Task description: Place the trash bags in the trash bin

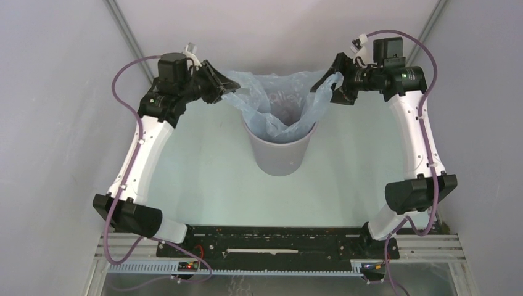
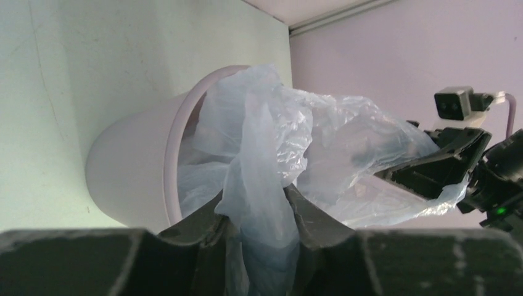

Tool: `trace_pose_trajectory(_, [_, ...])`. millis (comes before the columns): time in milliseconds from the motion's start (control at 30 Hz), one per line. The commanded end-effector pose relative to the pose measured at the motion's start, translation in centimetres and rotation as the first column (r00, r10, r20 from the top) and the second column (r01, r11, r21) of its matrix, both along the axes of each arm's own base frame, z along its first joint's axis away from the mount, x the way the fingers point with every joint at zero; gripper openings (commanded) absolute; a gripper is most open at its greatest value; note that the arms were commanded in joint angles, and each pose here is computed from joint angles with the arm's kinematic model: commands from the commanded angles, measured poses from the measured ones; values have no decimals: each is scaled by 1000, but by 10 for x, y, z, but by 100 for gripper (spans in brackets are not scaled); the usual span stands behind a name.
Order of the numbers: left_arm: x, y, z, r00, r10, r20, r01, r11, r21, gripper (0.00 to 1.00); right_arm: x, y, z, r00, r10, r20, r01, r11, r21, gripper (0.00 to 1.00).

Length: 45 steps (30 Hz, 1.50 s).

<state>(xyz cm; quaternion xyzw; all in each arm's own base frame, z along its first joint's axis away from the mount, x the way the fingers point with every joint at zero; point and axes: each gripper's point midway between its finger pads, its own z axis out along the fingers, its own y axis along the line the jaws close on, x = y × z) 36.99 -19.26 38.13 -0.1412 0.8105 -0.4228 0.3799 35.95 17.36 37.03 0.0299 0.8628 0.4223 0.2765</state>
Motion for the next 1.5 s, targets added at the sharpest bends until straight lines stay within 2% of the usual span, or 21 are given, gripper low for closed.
trace_pose_trajectory(0, [-6,13,16,998,40,46,-42,999,30,28,-6,4,-10,999,31,-7,-31,1000,3,83])
trace_pose_trajectory(33, [-8,13,16,998,37,51,-38,999,27,26,-7,6,-14,999,43,-15,-43,999,5,84])
trace_pose_trajectory(133, [-15,8,14,999,8,48,-8,1000,9,19,-10,11,-5,998,59,-1,-59,998,32,99])
trace_pose_trajectory(200, [-20,0,10,999,-17,39,17,1000,-12,15,-9,14,2,999,50,-22,-48,997,62,100])
trace_pose_trajectory(267, [-26,-15,8,998,-49,43,50,998,-29,13,-6,20,5,999,27,-23,-26,999,26,100])
trace_pose_trajectory(400, [-35,-40,5,994,-95,47,97,994,-44,6,6,6,12,983,-114,141,142,967,-210,100])
trace_pose_trajectory(467, [-35,-39,4,995,-81,54,83,996,-37,3,8,-4,26,960,-143,241,197,956,-217,100])
trace_pose_trajectory(533, [-36,-36,2,996,-70,63,72,997,-19,1,6,-6,42,944,-151,292,197,971,-135,100])
trace_pose_trajectory(600, [-39,-35,0,996,-72,56,73,997,-22,0,4,-6,63,904,-185,386,216,976,-39,100])
trace_pose_trajectory(633, [-40,-37,-1,996,-79,52,81,996,-33,0,3,-2,75,862,-196,467,218,976,6,100])
trace_pose_trajectory(700, [-43,-38,-2,996,-81,47,83,995,-50,0,8,1,77,764,-183,619,261,965,-36,100])
trace_pose_trajectory(767, [-43,-37,-2,996,-75,49,77,996,-54,0,20,-1,66,732,-175,659,319,942,-104,100])
trace_pose_trajectory(867, [-44,-36,4,995,-72,66,75,996,-55,0,35,-7,52,740,-142,657,367,904,-218,100])
trace_pose_trajectory(933, [-45,-35,6,995,-70,70,74,996,-56,0,37,-10,51,784,-160,600,348,913,-211,100])
trace_pose_trajectory(1033, [-45,-34,8,996,-62,71,67,996,-60,0,23,-6,63,899,-218,379,257,965,-53,99])
trace_pose_trajectory(1133, [-42,-32,12,995,-49,85,54,997,-55,0,-7,2,63,951,-217,220,220,975,12,99])
trace_pose_trajectory(1300, [-35,-32,17,995,-34,90,39,998,-53,0,-51,-11,38,954,-268,132,282,954,-103,100])
trace_pose_trajectory(1367, [-34,-33,17,996,-33,86,38,998,-54,0,-62,-17,27,949,-282,139,303,939,-166,100])
trace_pose_trajectory(1467, [-33,-34,17,997,-33,77,38,998,-55,0,-75,-10,22,948,-263,177,294,939,-179,100])
